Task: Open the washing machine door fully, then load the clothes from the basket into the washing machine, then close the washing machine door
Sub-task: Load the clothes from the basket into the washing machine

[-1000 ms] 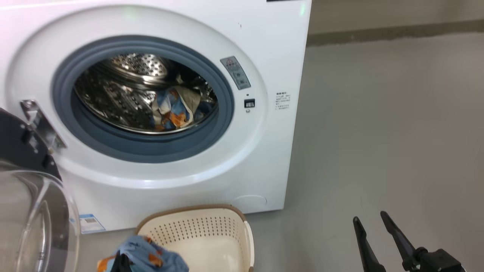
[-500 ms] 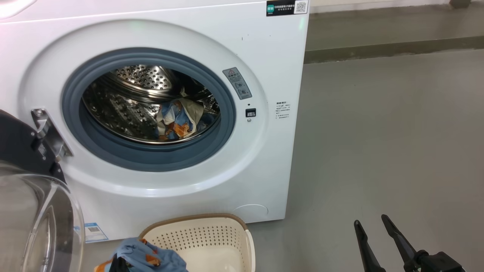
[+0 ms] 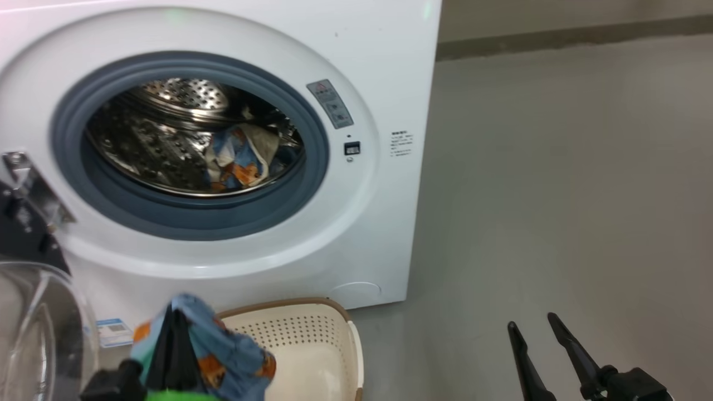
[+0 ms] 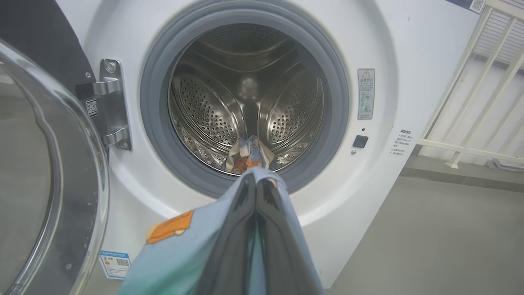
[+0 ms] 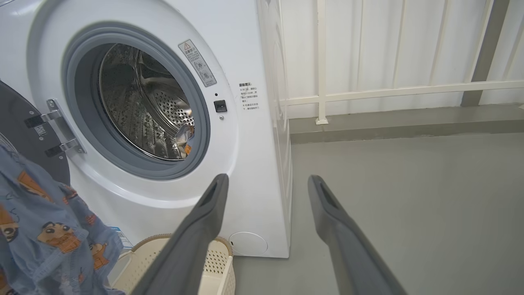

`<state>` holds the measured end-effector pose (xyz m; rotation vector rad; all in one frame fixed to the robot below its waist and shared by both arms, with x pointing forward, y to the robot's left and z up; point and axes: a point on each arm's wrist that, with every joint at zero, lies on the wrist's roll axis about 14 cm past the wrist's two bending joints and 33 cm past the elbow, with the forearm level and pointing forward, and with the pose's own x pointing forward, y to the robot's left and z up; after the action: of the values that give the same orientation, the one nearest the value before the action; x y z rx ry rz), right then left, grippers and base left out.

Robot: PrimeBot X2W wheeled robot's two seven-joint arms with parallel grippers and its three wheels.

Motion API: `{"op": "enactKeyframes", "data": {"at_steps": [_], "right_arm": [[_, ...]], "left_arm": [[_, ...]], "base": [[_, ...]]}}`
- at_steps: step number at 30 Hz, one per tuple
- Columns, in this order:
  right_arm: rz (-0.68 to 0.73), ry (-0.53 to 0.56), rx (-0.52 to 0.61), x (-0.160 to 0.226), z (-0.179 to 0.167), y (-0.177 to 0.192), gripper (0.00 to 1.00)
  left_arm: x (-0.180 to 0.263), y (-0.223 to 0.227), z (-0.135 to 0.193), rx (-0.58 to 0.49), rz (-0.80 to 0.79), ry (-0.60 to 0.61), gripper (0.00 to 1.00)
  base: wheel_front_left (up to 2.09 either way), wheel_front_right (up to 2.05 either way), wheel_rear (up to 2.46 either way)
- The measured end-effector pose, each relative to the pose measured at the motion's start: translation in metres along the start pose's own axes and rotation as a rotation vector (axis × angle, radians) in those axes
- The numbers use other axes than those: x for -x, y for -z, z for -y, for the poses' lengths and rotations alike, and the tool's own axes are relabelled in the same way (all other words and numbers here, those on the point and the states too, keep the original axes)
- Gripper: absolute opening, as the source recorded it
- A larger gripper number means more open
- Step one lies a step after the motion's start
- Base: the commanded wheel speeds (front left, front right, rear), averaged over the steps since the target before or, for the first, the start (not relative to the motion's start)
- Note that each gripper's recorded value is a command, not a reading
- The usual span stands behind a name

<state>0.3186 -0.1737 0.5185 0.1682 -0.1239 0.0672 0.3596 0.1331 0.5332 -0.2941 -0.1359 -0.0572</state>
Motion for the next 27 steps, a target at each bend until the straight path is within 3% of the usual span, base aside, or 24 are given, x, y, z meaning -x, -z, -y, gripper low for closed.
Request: {"op": "enactKeyframes", "data": {"at_steps": [7,13,22,27], "right_arm": [[-0.002,0.039,-0.01,-0.004,0.008,0.001,1.0],[-0.011,0.094,-0.057,-0.006,0.02,0.004,1.0],[-0.053,0.159,-0.092,-0.014,0.036,0.017,1.0],[-0.096,0.183,-0.111,-0.017,0.04,0.03,1.0]], "left_arm": [[-0.06,-0.008,0.027,0.017,0.048,0.088,0.0],[-0.115,-0.006,0.031,0.009,0.061,0.1,0.0],[-0.214,0.012,0.018,-0.072,0.043,0.09,0.0],[-0.257,0.047,0.016,-0.151,-0.025,0.105,0.0]], "base": [[0.0,0.0,0.0],[0.0,0.0,0.0],[0.0,0.0,0.0],[0.0,0.0,0.0]]}}
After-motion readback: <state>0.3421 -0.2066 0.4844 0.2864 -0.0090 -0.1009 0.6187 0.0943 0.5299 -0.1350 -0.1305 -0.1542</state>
